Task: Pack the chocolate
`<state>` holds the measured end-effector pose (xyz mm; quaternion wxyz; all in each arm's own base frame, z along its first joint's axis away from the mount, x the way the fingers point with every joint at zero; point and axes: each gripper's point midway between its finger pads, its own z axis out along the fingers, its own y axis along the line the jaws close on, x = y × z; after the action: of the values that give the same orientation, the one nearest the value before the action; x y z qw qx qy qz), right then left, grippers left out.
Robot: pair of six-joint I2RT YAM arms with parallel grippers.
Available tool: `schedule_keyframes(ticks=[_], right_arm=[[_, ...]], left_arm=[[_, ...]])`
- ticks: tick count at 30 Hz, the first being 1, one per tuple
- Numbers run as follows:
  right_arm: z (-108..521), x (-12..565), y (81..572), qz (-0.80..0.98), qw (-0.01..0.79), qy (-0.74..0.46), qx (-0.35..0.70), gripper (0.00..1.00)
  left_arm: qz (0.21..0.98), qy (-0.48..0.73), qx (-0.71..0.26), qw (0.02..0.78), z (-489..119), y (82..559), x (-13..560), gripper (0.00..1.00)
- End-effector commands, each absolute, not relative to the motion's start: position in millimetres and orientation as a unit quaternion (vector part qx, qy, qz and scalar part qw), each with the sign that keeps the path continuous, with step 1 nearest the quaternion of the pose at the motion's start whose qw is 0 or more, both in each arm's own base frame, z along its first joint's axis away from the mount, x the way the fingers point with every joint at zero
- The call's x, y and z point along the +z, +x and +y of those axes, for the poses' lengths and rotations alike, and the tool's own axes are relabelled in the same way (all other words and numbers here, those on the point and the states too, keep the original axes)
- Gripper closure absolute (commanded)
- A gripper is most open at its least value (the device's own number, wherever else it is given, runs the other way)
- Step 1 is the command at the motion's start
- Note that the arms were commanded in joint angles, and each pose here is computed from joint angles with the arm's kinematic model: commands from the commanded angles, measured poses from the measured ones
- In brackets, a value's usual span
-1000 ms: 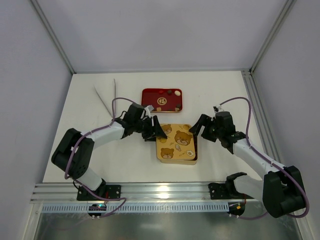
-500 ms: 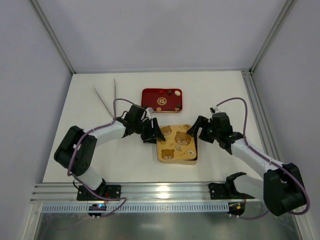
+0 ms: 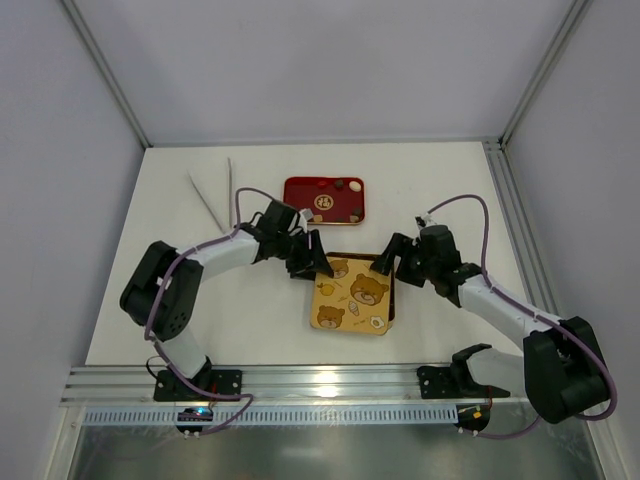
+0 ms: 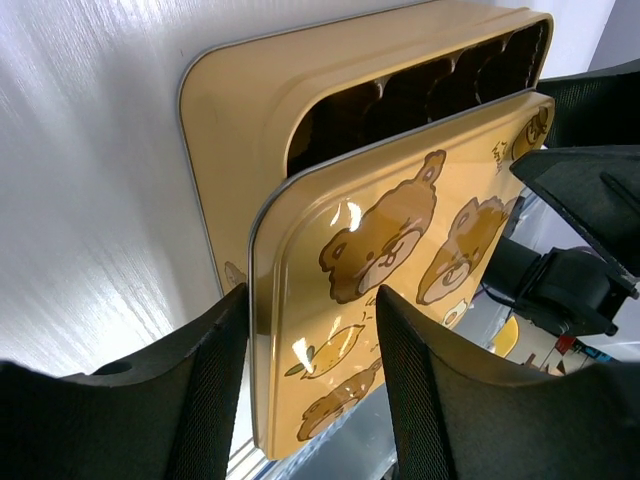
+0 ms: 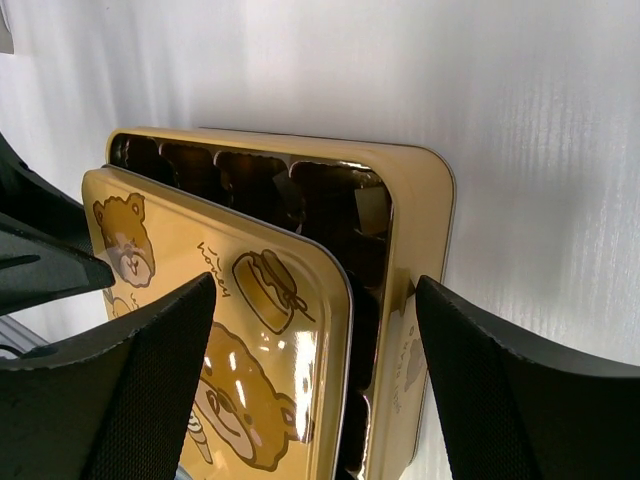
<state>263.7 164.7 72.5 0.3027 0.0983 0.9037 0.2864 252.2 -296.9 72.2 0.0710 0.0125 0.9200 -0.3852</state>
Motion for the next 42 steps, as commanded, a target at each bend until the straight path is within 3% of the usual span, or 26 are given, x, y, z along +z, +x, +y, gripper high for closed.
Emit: schedule_keyframes(ticks=[1,21,42], right_arm=[[169.2,78.5,271.7,0.895,0.322,0.095,0.294,0.19],[175.8,79.5,274.1,0.897,0.321,0.079,0.294,0.23],[192.8,87.6,284.7,0.900,0.318,0.052,0.293,0.16]], left_arm=[[0.922,0.019,-0.378,0.076,-298.1,259.9,75.8,0.48],[0.942,-0.026,-0.327,0.077,-305.9,287.3,77.7,0.50],[0.954,-0.086,-0.275,0.088,-303.2,312.4,66.9,0.51]])
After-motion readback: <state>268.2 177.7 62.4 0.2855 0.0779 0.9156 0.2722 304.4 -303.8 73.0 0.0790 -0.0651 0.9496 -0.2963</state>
